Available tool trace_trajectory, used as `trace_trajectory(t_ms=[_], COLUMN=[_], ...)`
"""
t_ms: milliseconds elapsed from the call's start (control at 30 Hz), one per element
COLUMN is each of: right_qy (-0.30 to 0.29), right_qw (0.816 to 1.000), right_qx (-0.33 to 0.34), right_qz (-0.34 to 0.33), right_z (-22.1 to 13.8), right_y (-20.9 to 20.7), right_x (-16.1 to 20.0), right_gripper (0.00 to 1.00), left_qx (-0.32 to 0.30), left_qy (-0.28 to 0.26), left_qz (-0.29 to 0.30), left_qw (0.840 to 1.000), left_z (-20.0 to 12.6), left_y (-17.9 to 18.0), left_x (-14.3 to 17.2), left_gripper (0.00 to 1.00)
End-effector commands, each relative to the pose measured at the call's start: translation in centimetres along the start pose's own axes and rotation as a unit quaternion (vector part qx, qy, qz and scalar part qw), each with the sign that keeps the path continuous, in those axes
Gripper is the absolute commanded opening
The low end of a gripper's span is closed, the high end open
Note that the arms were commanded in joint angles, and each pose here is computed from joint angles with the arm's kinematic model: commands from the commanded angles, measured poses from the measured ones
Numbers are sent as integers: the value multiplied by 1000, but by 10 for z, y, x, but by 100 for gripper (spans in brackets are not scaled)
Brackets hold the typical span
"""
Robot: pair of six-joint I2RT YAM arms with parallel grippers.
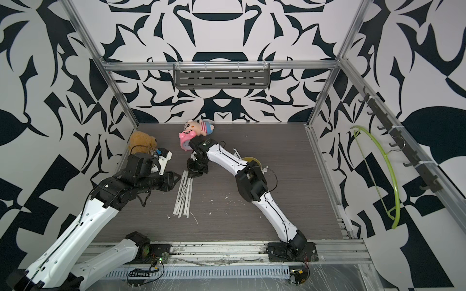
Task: Take the straws out of the storage container
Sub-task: Place the straw at the center of the board.
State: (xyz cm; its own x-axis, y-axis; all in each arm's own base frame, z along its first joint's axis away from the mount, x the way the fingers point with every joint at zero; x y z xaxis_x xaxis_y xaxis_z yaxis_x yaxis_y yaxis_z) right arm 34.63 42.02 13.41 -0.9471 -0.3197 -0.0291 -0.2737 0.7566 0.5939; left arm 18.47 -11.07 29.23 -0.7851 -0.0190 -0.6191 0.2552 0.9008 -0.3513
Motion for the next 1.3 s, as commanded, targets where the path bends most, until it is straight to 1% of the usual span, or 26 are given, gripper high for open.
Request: trace_trajectory(t_ms=[0, 233, 467, 500, 633, 833, 967, 1133, 1233, 1267], right_qy=[-23, -31, -53, -69, -112, -192, -241, -286, -306, -313], right_qw=[999, 999, 997, 995, 989, 972, 957, 937, 927, 923], right_qx=[-22, -24, -34, -40, -47, -20, 31, 104, 134, 144], right_qz=[-21, -25, -44, -54, -84, -130, -159, -173, -171, -170], right_z=[-18, -24, -50, -67, -110, -192, -241, -285, -307, -314], right_y=[21, 25, 39, 48, 66, 81, 80, 64, 51, 45], right_x=[-4, -4, -3, -2, 2, 20, 41, 70, 87, 93], right_gripper=[23, 25, 25, 25, 25, 24, 24, 24, 24, 24], left_qx=[7, 6, 13, 14, 25, 68, 108, 171, 198, 207], left_qy=[1, -4, -10, -10, -20, -84, -119, -139, -146, -148], left_qz=[4, 2, 4, 4, 14, 34, 49, 53, 87, 110], left_qw=[1000, 1000, 1000, 1000, 999, 994, 986, 974, 965, 961], left_z=[2, -1, -2, -2, -5, -25, -32, -29, -21, -18], left_y=[0, 0, -3, -3, -6, -17, -26, -43, -59, -68], left_x=[1, -1, -3, -3, -7, -18, -26, -38, -43, -44], left_gripper=[44, 44, 43, 43, 42, 40, 40, 39, 39, 39])
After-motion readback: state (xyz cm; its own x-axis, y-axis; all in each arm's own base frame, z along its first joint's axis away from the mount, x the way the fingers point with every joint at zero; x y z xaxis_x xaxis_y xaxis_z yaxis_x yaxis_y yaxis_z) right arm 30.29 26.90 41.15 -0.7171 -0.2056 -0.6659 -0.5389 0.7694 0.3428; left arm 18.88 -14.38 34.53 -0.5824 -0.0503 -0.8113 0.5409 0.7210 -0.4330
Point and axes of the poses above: each gripper's point midway between its finger pads, its own z axis out along the fingers, its own y axis along the line the jaws close on, x = y × z, the point moved 8 cm from there along -z, back along the fingers, and after that the axes turned 9 degrees about -z, right-handed, at the moved point
